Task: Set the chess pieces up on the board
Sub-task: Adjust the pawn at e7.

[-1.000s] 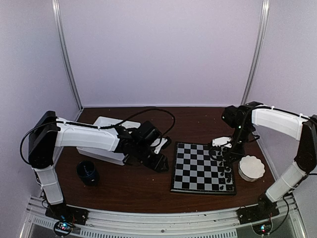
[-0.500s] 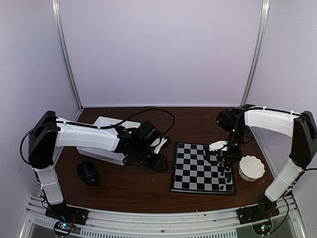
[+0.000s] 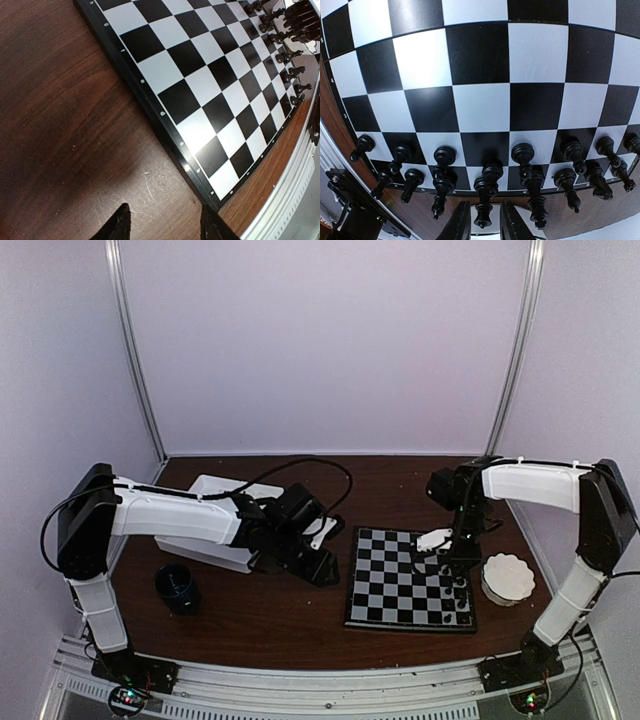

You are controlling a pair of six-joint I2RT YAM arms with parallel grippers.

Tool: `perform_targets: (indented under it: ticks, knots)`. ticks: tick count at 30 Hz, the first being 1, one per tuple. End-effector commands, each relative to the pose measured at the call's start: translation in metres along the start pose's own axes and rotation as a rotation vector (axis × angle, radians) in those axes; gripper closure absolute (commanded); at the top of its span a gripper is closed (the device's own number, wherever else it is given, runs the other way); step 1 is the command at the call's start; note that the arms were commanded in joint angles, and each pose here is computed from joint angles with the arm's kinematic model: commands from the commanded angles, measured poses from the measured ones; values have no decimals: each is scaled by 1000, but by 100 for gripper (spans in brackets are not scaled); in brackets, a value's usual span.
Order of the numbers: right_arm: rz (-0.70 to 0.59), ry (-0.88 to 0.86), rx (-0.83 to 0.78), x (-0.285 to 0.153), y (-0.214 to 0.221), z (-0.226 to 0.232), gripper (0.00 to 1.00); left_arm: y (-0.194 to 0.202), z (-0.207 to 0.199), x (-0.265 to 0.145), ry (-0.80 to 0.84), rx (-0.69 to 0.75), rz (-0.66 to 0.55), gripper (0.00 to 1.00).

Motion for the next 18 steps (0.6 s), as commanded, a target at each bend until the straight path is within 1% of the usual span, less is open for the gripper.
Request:
perform_targets:
  ticks: [1,14,16,18]
  knots:
    - [35,30,-5,7,1,-4,78,-12,-2,-11,7,4,-57,52]
    - [66,25,-15,18,1,-4,78,-8,-1,-5,13,-3,-44,52]
    - [67,24,-16,20,0,-4,79,-7,0,-3,12,-4,-38,52]
    - [69,23,-17,22,0,-3,82,-6,1,-2,13,-7,-34,52]
Point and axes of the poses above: each gripper's point midway between its finger pads, its own x axis out along the fingers, its own z axis along the line the jaws close on, y = z × x, the point moved 2 cm from there along -x, back along the fingers, and after that the axes turned 8 degrees about x, right-handed, at the moved point
